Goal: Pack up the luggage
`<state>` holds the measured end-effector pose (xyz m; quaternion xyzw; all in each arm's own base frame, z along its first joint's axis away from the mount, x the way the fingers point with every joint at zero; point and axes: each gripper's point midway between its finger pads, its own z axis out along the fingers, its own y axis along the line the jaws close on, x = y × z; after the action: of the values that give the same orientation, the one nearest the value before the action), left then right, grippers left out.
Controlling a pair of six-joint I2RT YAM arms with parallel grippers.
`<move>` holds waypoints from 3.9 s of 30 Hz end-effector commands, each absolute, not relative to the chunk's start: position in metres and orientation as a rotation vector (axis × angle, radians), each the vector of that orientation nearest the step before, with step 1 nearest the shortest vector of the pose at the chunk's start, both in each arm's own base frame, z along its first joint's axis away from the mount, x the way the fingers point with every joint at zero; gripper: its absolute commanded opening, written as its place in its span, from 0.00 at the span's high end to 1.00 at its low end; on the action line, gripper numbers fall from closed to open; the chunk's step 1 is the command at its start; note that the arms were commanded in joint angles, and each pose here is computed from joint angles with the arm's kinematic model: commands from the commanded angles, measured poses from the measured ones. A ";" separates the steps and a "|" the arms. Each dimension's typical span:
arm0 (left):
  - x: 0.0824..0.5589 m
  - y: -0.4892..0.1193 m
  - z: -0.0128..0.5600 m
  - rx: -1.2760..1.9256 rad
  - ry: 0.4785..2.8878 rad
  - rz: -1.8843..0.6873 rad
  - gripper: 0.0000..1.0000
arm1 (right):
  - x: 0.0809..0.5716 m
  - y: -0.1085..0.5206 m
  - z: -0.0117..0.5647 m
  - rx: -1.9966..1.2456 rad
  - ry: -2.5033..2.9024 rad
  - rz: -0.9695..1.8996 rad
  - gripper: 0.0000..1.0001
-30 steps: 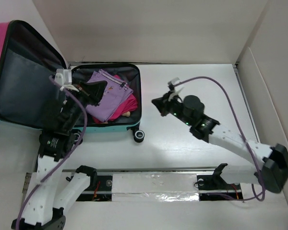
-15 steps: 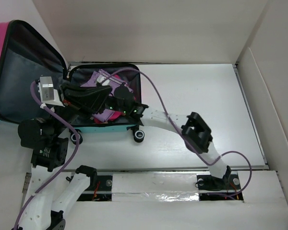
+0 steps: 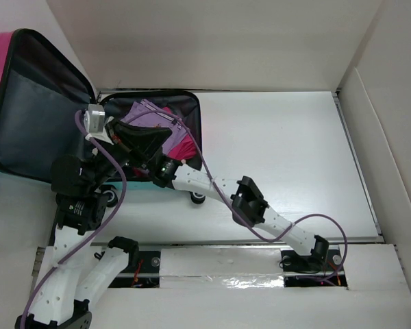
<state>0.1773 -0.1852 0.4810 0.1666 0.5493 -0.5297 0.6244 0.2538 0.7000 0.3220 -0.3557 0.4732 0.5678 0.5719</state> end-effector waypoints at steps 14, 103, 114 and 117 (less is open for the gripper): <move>0.241 0.007 0.326 -0.546 1.581 -0.110 0.60 | 0.294 0.446 0.311 -0.690 1.296 0.897 0.89; 0.339 -0.246 0.259 0.254 1.904 0.272 1.00 | 0.441 0.142 0.186 -0.011 1.789 0.572 0.25; 0.336 -0.256 0.267 0.253 1.887 0.150 1.00 | 0.506 0.215 0.098 -0.152 2.102 0.641 0.38; 0.334 -0.270 0.267 0.288 1.888 0.098 1.00 | 0.490 0.239 0.097 -0.208 2.102 0.661 0.86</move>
<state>0.3111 -0.1821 0.2028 0.2434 0.8198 0.2825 0.4347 0.5291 0.1896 0.1134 -0.0197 0.8346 0.2175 0.5057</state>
